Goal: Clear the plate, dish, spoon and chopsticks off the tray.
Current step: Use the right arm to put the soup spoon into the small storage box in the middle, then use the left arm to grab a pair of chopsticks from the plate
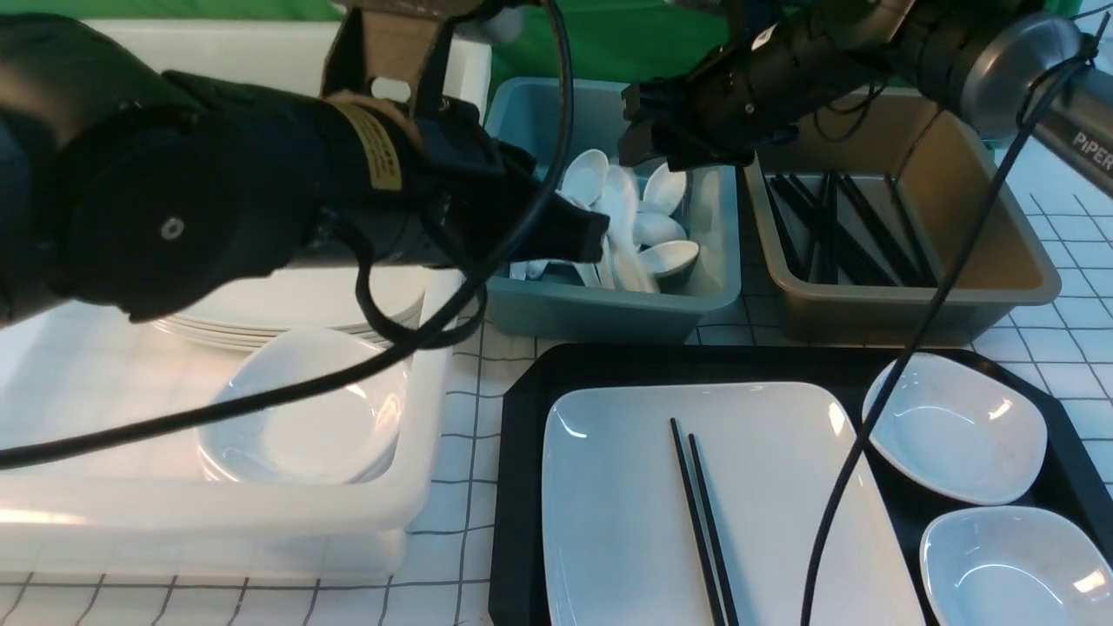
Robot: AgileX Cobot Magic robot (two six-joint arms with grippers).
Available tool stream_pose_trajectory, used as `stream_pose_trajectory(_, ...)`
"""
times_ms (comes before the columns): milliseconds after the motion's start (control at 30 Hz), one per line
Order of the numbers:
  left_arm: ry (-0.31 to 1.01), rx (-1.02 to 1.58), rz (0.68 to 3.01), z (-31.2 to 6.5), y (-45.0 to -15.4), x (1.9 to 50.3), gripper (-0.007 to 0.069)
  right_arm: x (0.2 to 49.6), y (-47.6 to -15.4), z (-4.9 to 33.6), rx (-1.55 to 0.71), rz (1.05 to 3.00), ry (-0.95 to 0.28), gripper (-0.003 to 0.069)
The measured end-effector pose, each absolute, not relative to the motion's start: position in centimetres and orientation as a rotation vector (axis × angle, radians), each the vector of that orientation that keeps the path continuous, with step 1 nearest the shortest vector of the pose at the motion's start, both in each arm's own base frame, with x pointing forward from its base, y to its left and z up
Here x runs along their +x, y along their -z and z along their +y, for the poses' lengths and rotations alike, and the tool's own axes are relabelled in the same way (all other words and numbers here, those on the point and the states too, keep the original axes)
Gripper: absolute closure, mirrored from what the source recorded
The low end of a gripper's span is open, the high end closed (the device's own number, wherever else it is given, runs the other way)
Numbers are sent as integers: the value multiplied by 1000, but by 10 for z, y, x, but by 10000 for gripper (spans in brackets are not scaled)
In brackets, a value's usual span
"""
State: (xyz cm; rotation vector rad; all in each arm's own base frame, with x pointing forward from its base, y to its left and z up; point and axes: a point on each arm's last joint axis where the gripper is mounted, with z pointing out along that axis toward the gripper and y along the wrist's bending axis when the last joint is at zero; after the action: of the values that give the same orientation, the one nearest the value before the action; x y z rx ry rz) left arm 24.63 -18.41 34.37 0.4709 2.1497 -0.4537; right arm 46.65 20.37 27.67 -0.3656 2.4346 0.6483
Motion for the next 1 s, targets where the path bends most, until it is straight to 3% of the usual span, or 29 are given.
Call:
stream_pose_trajectory(100, 506, 539, 2237, -193, -341, 237, 626, 457, -300, 196, -421, 2462, -631, 137)
stream_pose_trajectory(167, 517, 608, 2288, -205, -342, 231, 628, 446, -324, 186, -473, 2480, -593, 177)
stream_pose_trajectory(200, 512, 669, 2329, -216, -341, 226, 629, 437, -342, 177, -509, 2479, -541, 234)
stream_pose_trajectory(233, 510, 681, 2335, -218, -341, 225, 629, 437, -342, 176, -510, 2477, -530, 234)
stream_pose_trajectory(300, 463, 830, 2392, -252, -337, 217, 629, 414, -391, 151, -510, 2412, -390, 445)
stream_pose_trajectory(367, 418, 919, 2453, -276, -328, 209, 629, 396, -421, 135, -483, 2357, -306, 557)
stream_pose_trajectory(433, 381, 960, 2536, -293, -317, 206, 629, 371, -449, 121, -465, 2300, -258, 624)
stream_pose_trajectory(533, 343, 929, 2689, -313, -295, 208, 624, 330, -470, 105, -457, 2271, -221, 647)
stream_pose_trajectory(733, 306, 845, 2833, -332, -258, 216, 536, 245, -455, 78, -461, 2358, -188, 643)
stream_pose_trajectory(1000, 245, 757, 2959, -346, -214, 219, 223, 160, -392, 53, -433, 2485, -188, 629)
